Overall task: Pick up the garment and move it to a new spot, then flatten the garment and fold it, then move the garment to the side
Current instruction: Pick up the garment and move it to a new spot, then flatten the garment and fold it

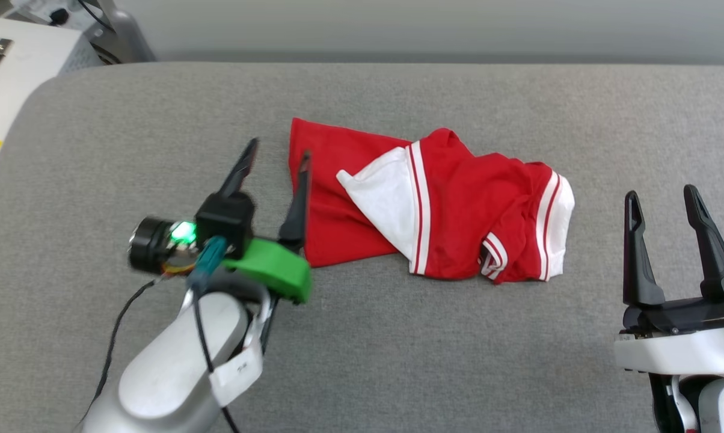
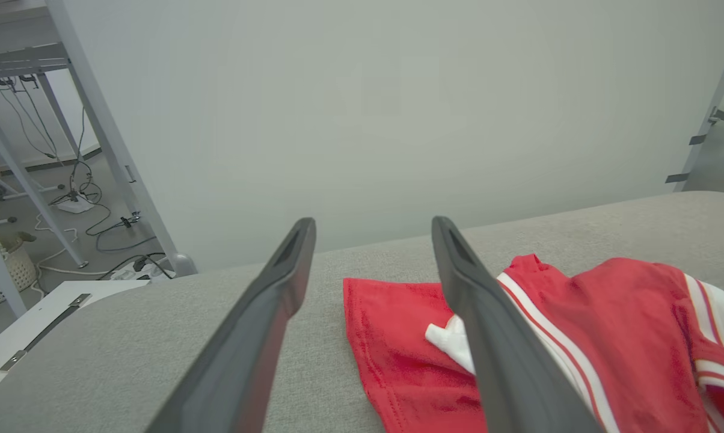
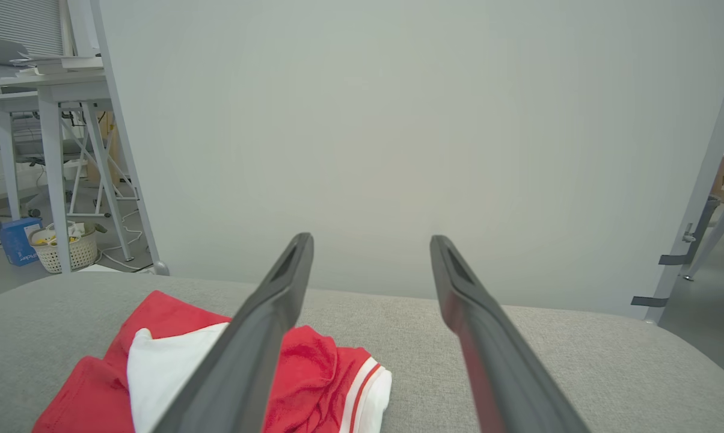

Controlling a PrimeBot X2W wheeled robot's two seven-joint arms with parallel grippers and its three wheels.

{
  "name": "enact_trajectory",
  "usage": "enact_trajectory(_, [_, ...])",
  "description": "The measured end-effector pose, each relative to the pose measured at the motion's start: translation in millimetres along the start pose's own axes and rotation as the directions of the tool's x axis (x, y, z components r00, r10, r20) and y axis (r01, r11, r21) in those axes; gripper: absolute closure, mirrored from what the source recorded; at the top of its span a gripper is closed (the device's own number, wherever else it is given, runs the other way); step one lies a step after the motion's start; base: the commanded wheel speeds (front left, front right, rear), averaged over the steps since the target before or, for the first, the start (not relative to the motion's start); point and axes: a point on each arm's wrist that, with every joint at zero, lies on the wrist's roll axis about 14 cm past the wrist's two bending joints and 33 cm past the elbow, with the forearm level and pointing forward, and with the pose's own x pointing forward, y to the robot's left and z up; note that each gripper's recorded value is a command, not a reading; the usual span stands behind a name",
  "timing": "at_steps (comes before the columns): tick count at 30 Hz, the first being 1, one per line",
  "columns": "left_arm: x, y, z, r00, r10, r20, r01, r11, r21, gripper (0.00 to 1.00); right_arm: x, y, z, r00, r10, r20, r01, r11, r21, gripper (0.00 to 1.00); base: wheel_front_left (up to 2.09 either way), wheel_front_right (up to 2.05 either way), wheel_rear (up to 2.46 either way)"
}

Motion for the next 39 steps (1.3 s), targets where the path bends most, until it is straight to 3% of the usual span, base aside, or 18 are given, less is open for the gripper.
enact_trajectory(6, [-48,45,6,0.981,0.191,0.017,-0.191,0.982,0.002,0.0,-8,5,9,1.0,0.011,0.014,-0.011,1.0,0.003,0.0,0.0,0.0,0.0])
enact_trajectory(10, [-74,59,5,0.967,0.255,0.017,-0.255,0.967,-0.011,0.0,-17,3,4,1.0,0.003,-0.014,-0.003,1.0,0.004,0.0,0.0,0.0,0.0])
enact_trajectory(23, [-111,46,-16,0.968,0.249,-0.025,-0.25,0.967,-0.043,0.0,-54,6,-40,0.984,-0.01,-0.18,0.022,0.998,0.066,0.0,0.0,0.0,0.0])
enact_trajectory(39, [-136,55,-32,0.956,0.285,-0.069,-0.289,0.956,-0.045,0.0,-75,12,-61,0.965,0.004,-0.264,0.022,0.995,0.095,0.0,0.0,0.0,0.0])
